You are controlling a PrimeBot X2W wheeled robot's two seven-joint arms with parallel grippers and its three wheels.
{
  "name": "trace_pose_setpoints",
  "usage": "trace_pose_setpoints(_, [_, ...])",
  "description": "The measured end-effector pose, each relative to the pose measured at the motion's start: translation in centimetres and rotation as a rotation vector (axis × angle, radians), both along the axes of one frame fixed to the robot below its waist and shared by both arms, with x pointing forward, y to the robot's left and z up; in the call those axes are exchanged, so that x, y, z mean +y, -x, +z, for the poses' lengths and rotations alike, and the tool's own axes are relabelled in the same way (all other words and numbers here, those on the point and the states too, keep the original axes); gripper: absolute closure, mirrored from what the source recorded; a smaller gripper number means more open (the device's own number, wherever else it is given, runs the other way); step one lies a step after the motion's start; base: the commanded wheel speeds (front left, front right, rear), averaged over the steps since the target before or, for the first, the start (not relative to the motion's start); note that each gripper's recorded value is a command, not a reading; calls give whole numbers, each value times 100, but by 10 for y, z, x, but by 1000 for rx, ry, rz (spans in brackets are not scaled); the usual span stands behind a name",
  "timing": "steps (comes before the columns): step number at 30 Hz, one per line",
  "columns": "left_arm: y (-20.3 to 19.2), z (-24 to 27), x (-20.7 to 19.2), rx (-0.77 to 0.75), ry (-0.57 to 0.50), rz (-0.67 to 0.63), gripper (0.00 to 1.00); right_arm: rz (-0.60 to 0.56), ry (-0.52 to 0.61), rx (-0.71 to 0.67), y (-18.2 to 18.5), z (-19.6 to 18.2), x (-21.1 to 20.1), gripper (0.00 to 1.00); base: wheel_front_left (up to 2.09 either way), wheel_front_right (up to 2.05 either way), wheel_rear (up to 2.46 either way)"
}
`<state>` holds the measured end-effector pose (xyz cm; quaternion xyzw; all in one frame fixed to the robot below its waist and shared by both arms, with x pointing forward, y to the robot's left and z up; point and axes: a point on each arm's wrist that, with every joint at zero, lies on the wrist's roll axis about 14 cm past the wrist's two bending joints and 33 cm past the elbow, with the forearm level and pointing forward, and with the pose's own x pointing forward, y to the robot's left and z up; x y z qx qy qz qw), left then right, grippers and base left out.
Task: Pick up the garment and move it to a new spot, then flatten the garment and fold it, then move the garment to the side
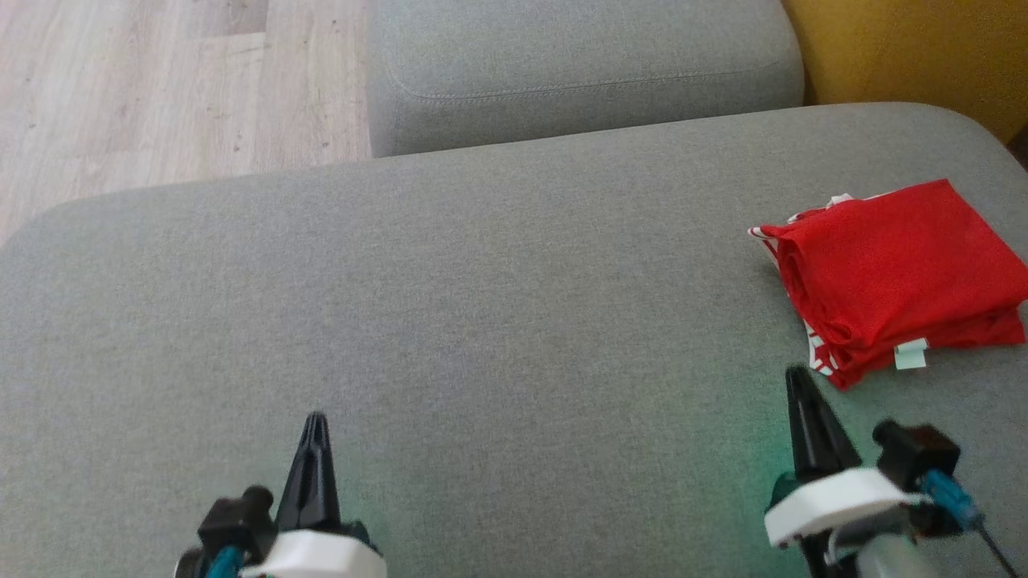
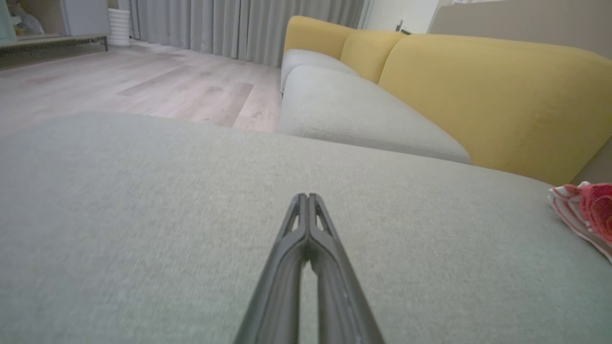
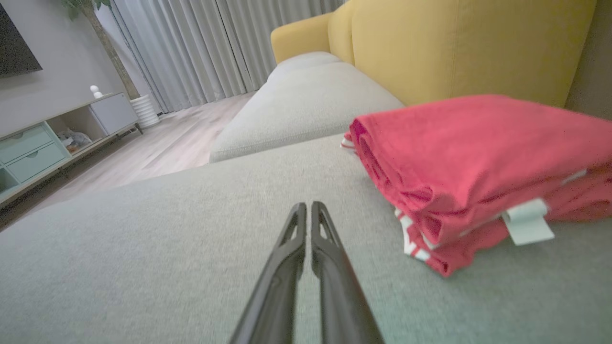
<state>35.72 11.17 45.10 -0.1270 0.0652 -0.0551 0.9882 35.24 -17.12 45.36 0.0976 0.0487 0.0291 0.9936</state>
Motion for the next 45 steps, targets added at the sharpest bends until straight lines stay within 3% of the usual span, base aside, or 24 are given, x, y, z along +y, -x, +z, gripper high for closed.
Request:
trace_pose_setpoints(3, [9, -14, 3, 52, 17, 12, 100, -11, -26, 52, 11, -15, -1, 100, 0, 0, 0])
trace_pose_setpoints(45, [2, -17, 32, 169, 448, 155, 100, -159, -480, 91, 1, -11, -21, 100, 0, 0, 0])
